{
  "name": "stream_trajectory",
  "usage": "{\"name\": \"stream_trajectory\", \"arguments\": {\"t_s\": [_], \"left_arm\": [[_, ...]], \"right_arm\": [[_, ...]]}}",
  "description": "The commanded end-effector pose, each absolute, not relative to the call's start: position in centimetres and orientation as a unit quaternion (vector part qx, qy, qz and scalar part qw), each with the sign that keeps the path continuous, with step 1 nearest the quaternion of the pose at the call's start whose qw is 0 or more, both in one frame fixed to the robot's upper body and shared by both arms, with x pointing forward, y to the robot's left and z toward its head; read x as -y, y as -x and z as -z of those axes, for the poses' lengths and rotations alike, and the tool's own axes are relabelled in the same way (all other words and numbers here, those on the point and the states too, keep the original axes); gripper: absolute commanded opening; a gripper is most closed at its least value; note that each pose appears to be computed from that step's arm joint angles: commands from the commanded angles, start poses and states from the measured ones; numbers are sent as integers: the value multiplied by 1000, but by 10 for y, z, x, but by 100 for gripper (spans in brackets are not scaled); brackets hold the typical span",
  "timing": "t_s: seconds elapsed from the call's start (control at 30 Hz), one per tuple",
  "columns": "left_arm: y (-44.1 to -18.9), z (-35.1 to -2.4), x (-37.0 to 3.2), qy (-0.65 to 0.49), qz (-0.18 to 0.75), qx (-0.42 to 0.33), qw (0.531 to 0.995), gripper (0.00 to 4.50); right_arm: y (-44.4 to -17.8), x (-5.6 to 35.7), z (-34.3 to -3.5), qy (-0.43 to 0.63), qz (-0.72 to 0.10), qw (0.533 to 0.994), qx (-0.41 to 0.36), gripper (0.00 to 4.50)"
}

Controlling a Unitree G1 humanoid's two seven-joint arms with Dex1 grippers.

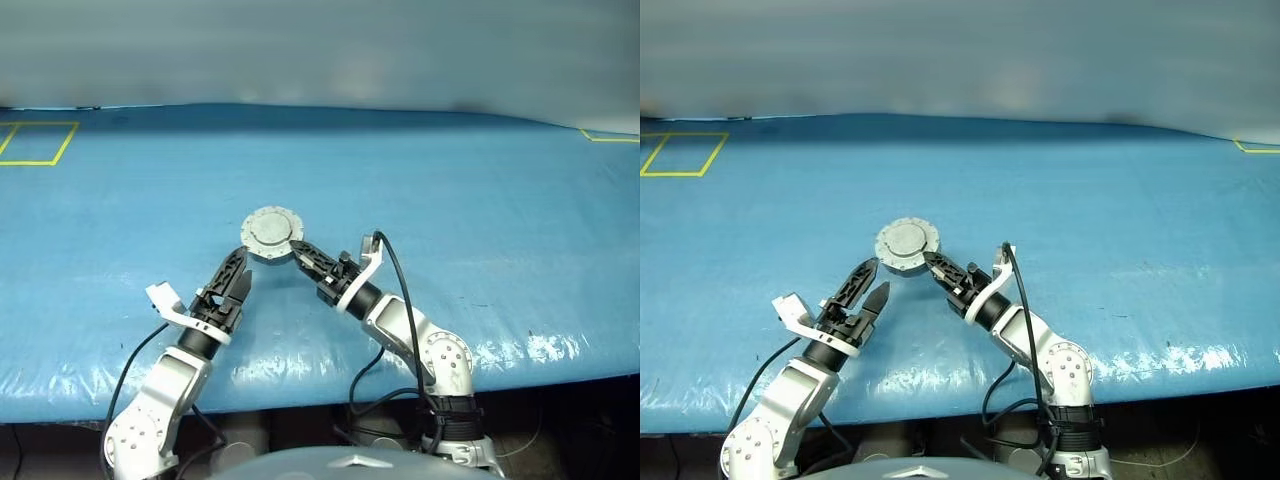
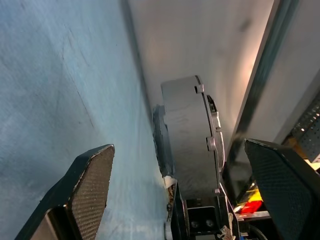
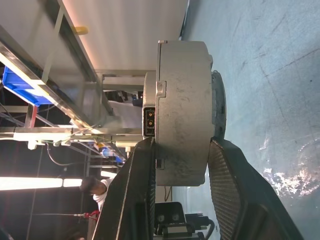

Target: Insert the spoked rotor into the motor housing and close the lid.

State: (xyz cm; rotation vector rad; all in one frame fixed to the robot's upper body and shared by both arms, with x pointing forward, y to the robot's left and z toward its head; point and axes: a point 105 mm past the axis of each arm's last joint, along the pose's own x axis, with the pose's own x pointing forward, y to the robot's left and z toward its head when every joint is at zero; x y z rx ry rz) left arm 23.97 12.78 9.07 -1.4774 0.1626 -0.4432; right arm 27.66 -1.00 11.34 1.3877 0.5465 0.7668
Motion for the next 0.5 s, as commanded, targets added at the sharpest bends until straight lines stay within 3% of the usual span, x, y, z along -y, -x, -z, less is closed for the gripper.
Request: {"name": "stream_trajectory", "arguments": {"t_s": [0.03, 0.5], "left_arm": [[-236, -103, -111, 709, 230, -45, 666, 450], [-252, -97, -111, 724, 218, -16, 654, 450]], "right_arm": [[-268, -3, -150, -633, -397, 633, -203, 114], [-255, -6, -148, -624, -405, 630, -223, 114]]}}
